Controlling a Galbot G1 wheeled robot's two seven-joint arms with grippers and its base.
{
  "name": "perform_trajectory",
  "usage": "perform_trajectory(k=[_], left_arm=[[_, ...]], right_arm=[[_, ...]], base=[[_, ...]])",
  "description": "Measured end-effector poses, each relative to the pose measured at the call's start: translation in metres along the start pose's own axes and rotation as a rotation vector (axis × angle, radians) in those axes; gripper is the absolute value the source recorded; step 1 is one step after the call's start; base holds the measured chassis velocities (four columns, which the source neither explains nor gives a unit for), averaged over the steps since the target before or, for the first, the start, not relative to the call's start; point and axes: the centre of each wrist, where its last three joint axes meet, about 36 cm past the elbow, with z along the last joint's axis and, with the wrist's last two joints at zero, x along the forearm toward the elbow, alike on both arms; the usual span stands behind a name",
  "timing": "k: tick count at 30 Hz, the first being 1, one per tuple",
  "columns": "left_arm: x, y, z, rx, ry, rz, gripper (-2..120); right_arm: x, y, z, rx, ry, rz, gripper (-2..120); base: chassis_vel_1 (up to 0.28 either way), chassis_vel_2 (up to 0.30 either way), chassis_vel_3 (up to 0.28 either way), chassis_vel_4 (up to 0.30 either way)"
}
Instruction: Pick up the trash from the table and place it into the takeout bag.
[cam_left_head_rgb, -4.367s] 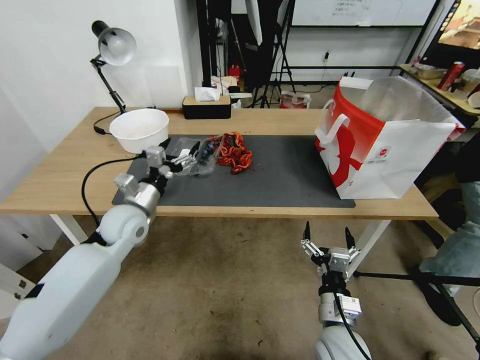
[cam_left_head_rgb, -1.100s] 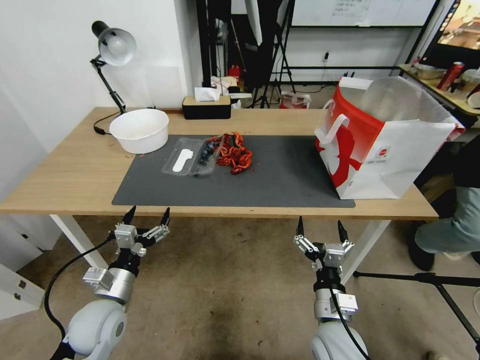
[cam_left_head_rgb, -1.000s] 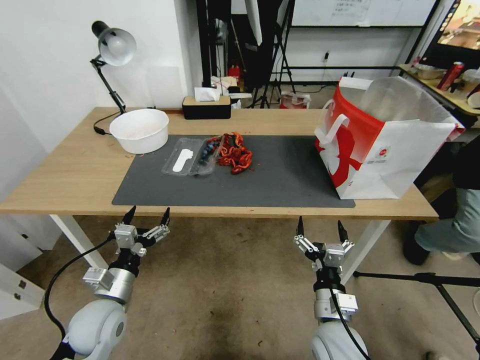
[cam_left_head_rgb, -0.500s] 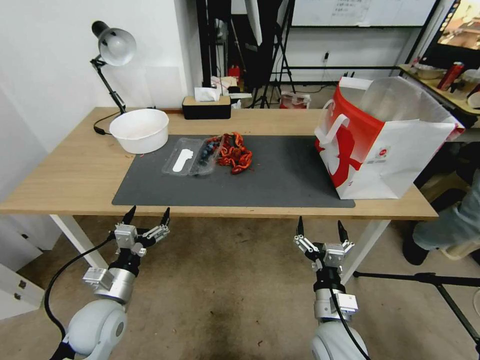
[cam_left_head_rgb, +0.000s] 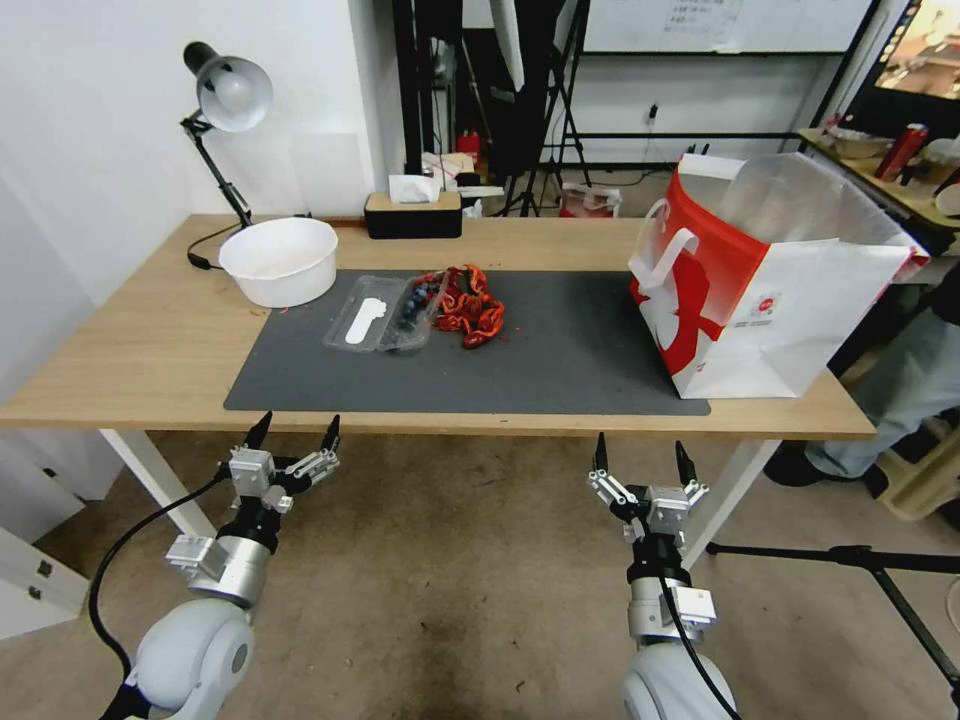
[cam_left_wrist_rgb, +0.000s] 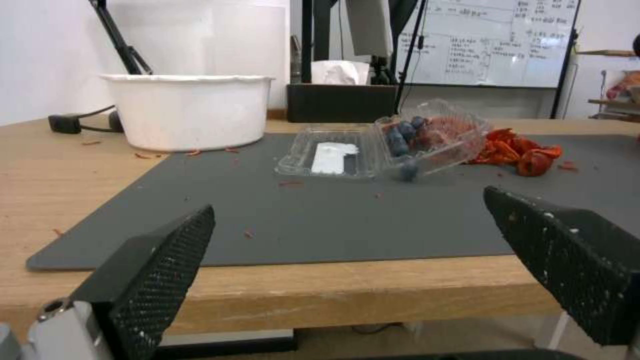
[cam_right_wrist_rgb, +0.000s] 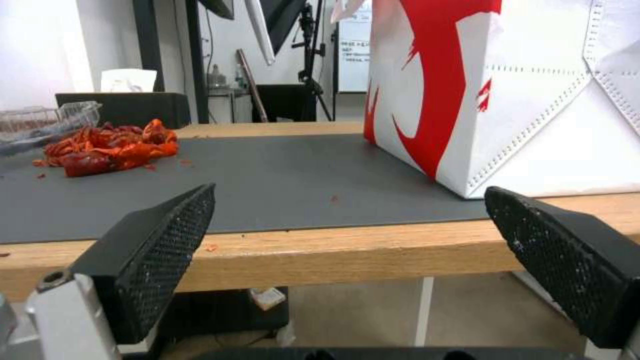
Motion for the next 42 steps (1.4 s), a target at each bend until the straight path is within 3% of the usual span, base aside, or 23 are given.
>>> perform_trajectory(k=[42], left_arm=[[0.0, 0.0, 0.0, 0.0, 0.0, 0.0, 100]], right_arm=[[0.0, 0.0, 0.0, 0.0, 0.0, 0.0, 100]], base=[[0.0, 0.0, 0.0, 0.0]])
